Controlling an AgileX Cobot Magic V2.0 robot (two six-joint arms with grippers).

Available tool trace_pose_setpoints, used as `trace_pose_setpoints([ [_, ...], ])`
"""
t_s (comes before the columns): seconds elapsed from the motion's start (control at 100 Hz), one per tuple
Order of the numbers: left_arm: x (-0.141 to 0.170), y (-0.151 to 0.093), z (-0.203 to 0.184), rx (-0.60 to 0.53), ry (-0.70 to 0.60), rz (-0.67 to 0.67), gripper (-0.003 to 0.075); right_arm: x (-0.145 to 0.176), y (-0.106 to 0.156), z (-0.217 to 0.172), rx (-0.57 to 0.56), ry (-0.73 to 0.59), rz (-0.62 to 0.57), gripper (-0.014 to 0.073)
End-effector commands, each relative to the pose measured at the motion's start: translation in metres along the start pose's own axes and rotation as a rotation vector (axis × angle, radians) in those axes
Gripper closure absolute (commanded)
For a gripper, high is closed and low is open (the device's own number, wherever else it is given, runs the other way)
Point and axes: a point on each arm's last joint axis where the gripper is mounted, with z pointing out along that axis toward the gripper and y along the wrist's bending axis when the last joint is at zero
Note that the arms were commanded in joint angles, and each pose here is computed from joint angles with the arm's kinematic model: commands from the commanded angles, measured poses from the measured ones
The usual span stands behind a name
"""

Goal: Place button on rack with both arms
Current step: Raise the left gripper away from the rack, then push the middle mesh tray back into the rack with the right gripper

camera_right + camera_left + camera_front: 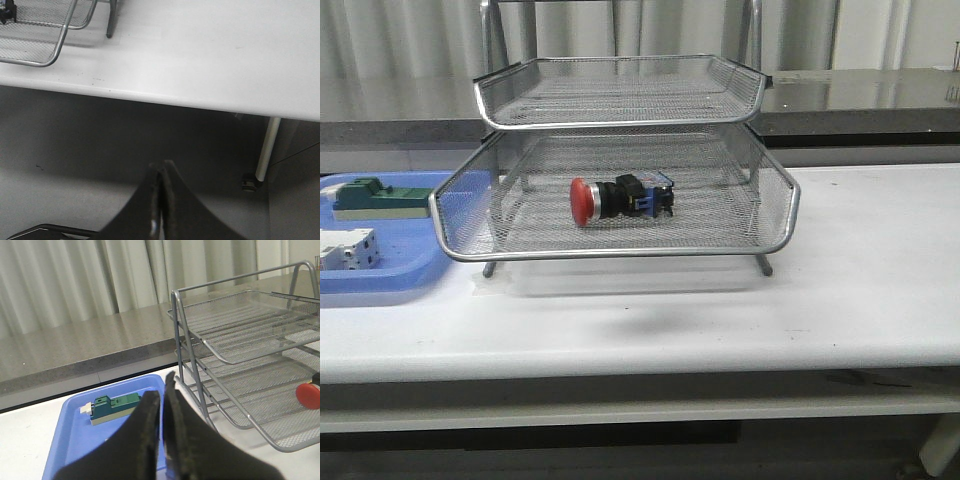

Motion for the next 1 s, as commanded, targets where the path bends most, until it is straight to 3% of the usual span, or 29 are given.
trace_pose_setpoints([
  [0.0, -0.015, 0.004, 0.0, -0.035, -0.092, -0.021, 0.0741, -0.01, -0.001, -0.005, 0.015, -0.069, -0.004, 0.0662],
  [0.26, -0.015, 0.004, 0.0, -0.035, -0.092, -0.021, 0.0741, -0.013, -0.001, -0.004, 0.012, -0.103, -0.002, 0.0662],
  [0.47, -0.015, 0.004, 0.0, -0.035, -0.092, -0.021, 0.0741, -0.025, 0.004, 0.001, -0.054, -0.169, 0.044, 0.0662],
  [0.67, -0.015, 0.004, 0.0, -0.035, -0.092, -0.021, 0.0741, -0.04, 0.014, 0.042, -0.186, -0.02, 0.119, 0.066],
  [0.99, -0.015, 0.004, 0.0, -0.035, -0.092, -0.021, 0.0741, -0.054, 0.028, 0.118, -0.37, 0.185, 0.091, 0.066],
])
